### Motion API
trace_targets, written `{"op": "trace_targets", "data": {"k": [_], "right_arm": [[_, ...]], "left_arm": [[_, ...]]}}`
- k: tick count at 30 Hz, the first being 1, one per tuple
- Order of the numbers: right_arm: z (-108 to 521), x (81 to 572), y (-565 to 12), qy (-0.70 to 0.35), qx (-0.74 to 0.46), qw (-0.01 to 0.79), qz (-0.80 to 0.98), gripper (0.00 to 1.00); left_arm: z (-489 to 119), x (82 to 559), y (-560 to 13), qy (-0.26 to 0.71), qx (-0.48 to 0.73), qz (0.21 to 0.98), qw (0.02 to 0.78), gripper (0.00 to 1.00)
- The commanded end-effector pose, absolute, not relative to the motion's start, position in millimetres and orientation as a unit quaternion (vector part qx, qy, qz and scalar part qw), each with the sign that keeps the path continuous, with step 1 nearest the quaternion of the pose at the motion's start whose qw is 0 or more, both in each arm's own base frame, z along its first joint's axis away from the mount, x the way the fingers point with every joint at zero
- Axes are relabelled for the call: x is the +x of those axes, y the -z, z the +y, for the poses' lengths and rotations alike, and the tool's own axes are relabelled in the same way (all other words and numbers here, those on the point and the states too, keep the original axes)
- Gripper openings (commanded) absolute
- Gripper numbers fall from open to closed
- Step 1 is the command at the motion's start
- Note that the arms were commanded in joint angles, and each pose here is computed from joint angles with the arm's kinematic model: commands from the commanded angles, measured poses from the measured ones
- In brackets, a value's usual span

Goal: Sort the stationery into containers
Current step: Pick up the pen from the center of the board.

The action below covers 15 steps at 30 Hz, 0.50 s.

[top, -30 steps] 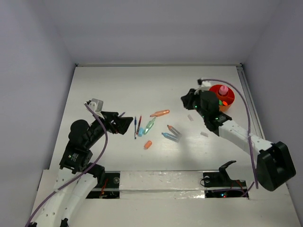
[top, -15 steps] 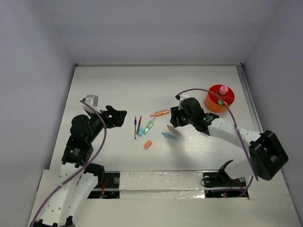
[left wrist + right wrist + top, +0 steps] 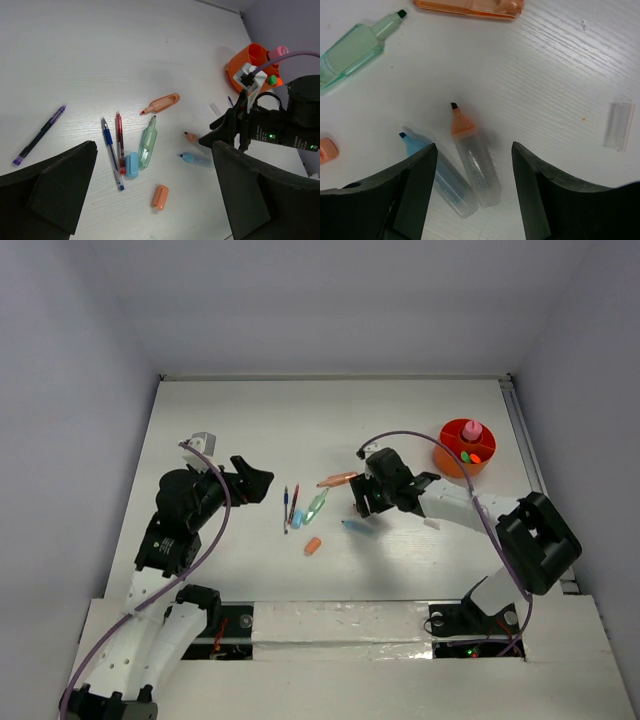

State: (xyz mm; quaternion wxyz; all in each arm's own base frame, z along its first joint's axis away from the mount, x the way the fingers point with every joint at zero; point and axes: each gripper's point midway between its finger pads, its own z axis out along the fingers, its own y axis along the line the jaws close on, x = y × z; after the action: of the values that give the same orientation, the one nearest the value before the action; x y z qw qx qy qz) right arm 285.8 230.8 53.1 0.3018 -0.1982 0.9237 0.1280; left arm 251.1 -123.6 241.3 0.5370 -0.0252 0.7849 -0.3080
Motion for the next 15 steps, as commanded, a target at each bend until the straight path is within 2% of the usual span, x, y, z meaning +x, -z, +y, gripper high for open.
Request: {"op": "trace_targets", "data": {"k": [1, 6, 7, 9, 15], "right_arm": [[249, 289, -84, -0.124, -0.226, 0.338, 0.905, 0.66], [286, 272, -96, -0.166, -0.279, 0.341, 0.882, 0.62], [297, 268, -98, -0.185, -0.287, 0.338, 0.877, 0.57], [329, 255, -100, -0.214, -0.318, 0.333, 0.862, 0.54], [395, 253, -111, -0.25, -0.394, 0.349, 0.813, 0.56]], "left_arm": [[-122, 252, -238, 0.303, -0.019, 0.783, 0.543, 0.99], [-123, 250, -242, 0.309, -0.017, 0.777, 0.548, 0.99], [-123, 250, -243, 0.309, -0.017, 0.776, 0.55, 0.99], [-121, 248, -247, 0.309, -0.02, 0.77, 0.558, 0.99], [-109, 240, -266, 0.297, -0.036, 0.746, 0.595, 0.99]]}}
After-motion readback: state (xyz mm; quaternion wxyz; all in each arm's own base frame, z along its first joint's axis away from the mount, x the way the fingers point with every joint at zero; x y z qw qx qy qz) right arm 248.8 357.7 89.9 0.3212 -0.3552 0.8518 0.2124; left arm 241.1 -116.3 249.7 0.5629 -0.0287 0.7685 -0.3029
